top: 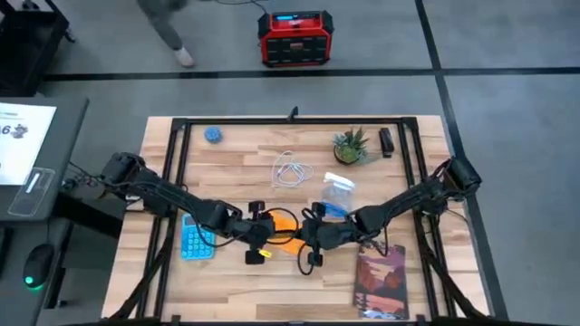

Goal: Apply microfiber cloth
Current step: Wipe the black cellphone using microfiber cloth

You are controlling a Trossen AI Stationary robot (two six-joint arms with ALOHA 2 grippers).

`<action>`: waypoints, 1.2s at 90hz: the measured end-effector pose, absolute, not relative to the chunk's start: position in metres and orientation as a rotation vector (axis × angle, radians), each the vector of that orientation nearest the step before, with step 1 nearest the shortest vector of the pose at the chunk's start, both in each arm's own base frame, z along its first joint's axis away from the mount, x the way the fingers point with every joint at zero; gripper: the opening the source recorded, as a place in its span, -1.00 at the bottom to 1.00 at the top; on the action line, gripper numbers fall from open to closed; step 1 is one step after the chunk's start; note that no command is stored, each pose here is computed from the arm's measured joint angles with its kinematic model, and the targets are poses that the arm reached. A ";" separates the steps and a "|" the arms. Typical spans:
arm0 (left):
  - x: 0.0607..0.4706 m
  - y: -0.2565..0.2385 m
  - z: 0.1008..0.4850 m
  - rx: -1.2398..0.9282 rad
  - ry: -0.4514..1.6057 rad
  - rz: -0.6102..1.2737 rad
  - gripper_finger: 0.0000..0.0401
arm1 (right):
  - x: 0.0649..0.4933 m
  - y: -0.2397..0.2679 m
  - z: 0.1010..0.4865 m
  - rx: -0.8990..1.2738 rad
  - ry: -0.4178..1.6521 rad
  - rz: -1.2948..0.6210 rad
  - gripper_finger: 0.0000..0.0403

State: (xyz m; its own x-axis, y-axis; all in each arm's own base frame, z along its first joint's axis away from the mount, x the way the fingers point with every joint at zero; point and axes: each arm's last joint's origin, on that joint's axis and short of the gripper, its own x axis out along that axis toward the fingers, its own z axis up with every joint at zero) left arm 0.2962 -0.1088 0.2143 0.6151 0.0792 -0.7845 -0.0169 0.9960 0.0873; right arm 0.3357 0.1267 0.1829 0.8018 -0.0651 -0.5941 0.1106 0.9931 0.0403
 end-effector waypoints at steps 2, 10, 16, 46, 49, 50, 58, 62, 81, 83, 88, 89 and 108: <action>0.296 -0.109 0.215 0.077 0.905 0.060 -0.94 | 0.335 0.127 0.182 0.074 0.635 -0.095 -0.90; 0.296 -0.108 0.215 0.081 0.902 0.066 -0.94 | 0.334 0.126 0.180 0.073 0.641 -0.097 -0.90; 0.296 -0.108 0.215 0.082 0.900 0.069 -0.94 | 0.334 0.126 0.180 0.073 0.641 -0.097 -0.90; 0.296 -0.106 0.213 0.091 0.907 0.086 -0.94 | 0.337 0.127 0.166 0.056 0.667 -0.104 -0.87; 0.296 -0.106 0.213 0.091 0.908 0.086 -0.94 | 0.339 0.128 0.163 0.055 0.669 -0.104 -0.87; 0.296 -0.106 0.213 0.091 0.909 0.086 -0.94 | 0.339 0.128 0.162 0.055 0.670 -0.104 -0.87; 0.296 -0.106 0.212 0.085 0.914 0.089 -0.94 | 0.342 0.129 0.153 0.052 0.678 -0.105 -0.85; 0.296 -0.106 0.212 0.082 0.914 0.091 -0.94 | 0.343 0.129 0.150 0.053 0.677 -0.105 -0.83; 0.294 -0.104 0.211 0.084 0.925 0.123 -0.94 | 0.336 0.130 0.142 0.020 0.758 -0.067 -0.68; 0.294 -0.104 0.211 0.081 0.923 0.127 -0.94 | 0.335 0.130 0.142 0.017 0.759 -0.065 -0.66; 0.293 -0.103 0.211 0.074 0.927 0.139 -0.94 | 0.335 0.130 0.148 0.018 0.751 -0.059 -0.62; 0.293 -0.103 0.211 0.073 0.930 0.141 -0.94 | 0.335 0.130 0.150 0.018 0.749 -0.059 -0.61; 0.288 -0.102 0.202 0.034 0.968 0.153 -0.94 | 0.328 0.132 0.155 -0.001 0.783 -0.049 -0.44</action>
State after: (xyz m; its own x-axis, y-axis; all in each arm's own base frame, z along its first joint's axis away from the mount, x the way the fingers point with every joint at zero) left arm 0.2879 -0.1024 0.2024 0.5570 0.1450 -0.8177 -0.1146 0.9886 0.0972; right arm 0.3281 0.1316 0.1547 0.7076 -0.0447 -0.7052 0.0437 0.9989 -0.0195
